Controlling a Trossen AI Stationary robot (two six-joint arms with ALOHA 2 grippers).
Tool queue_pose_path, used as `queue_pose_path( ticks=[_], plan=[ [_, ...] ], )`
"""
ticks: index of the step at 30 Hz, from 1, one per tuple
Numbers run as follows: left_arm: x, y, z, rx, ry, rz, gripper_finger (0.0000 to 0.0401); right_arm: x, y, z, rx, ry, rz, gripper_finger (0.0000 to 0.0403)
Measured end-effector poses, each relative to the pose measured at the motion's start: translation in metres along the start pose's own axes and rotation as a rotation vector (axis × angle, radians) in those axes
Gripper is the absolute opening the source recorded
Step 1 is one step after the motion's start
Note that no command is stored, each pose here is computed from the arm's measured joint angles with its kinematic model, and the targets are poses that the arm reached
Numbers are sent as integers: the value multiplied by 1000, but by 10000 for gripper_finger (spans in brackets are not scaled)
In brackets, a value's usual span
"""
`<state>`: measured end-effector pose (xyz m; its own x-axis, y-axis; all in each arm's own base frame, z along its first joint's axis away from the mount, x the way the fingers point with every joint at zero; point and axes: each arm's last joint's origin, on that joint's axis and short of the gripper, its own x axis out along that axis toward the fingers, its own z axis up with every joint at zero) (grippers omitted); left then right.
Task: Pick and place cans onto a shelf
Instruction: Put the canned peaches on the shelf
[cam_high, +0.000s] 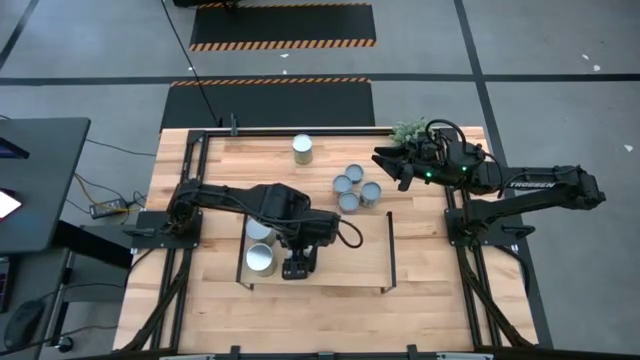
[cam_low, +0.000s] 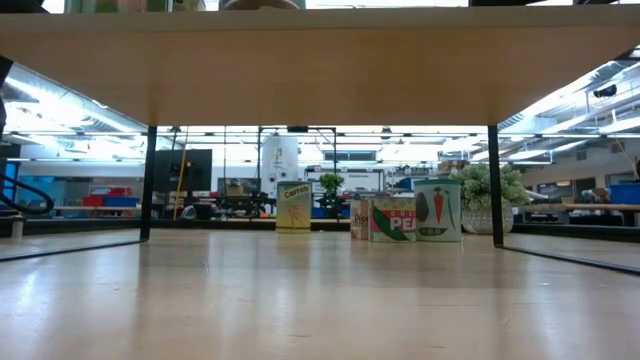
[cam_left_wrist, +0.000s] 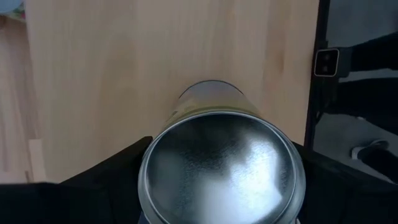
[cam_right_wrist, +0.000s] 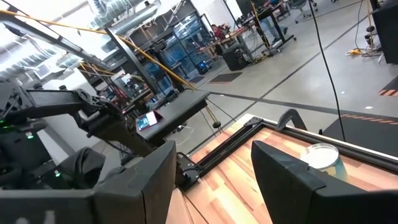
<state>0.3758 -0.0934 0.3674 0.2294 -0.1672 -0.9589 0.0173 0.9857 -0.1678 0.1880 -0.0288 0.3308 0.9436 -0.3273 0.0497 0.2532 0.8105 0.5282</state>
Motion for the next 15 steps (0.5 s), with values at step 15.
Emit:
queue_pose_path(
  ticks=[15],
  plan=[
    [13,-6,3,61,35,-15,347,0,1,-1,0,4,5,217]
  ],
)
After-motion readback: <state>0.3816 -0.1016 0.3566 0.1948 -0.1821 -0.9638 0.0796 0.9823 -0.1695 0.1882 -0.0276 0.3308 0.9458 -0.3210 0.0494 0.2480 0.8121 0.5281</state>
